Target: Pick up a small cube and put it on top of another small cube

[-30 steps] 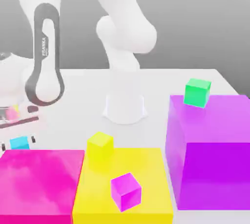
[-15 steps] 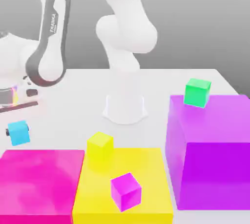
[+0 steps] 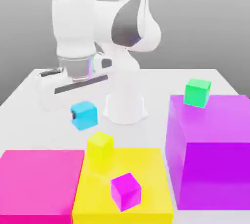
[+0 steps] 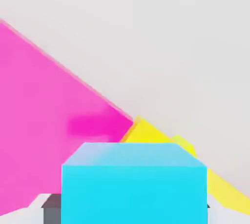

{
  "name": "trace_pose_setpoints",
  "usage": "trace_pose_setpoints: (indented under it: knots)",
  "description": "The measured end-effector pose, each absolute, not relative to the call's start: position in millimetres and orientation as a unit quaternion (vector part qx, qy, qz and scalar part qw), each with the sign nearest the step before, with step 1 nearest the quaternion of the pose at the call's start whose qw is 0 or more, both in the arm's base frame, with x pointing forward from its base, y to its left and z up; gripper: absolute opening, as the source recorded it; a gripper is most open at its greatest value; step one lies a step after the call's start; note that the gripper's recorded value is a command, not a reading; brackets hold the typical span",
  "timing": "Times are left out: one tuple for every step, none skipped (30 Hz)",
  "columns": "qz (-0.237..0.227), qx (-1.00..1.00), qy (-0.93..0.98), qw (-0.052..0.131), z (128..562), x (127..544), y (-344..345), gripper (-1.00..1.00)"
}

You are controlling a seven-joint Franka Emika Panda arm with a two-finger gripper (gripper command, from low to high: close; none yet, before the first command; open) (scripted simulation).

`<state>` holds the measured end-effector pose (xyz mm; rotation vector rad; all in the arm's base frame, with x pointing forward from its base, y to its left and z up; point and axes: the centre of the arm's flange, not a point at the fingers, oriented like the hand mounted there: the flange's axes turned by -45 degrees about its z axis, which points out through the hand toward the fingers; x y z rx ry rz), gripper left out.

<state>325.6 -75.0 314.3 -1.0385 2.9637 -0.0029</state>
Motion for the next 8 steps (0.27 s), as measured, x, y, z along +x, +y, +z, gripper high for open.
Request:
trace_pose_setpoints:
  knots:
    - [-0.001, -0.332, 0.943, 0.000, 307, 326, -72, -1.00]
    - [-0.002, -0.332, 0.943, 0.000, 298, 326, -71, -1.00]
    - [-0.002, -0.333, 0.943, 0.000, 288, 326, -70, -1.00]
    - [-0.001, -0.333, 0.943, 0.000, 278, 326, -70, -1.00]
    - [-0.001, -0.333, 0.943, 0.000, 267, 325, -69, -1.00]
    - [-0.001, -0.333, 0.943, 0.000, 260, 324, -69, 1.00]
    - [-0.001, -0.333, 0.943, 0.000, 260, 324, -69, 1.00]
    - [-0.001, -0.333, 0.943, 0.000, 260, 324, -69, 1.00]
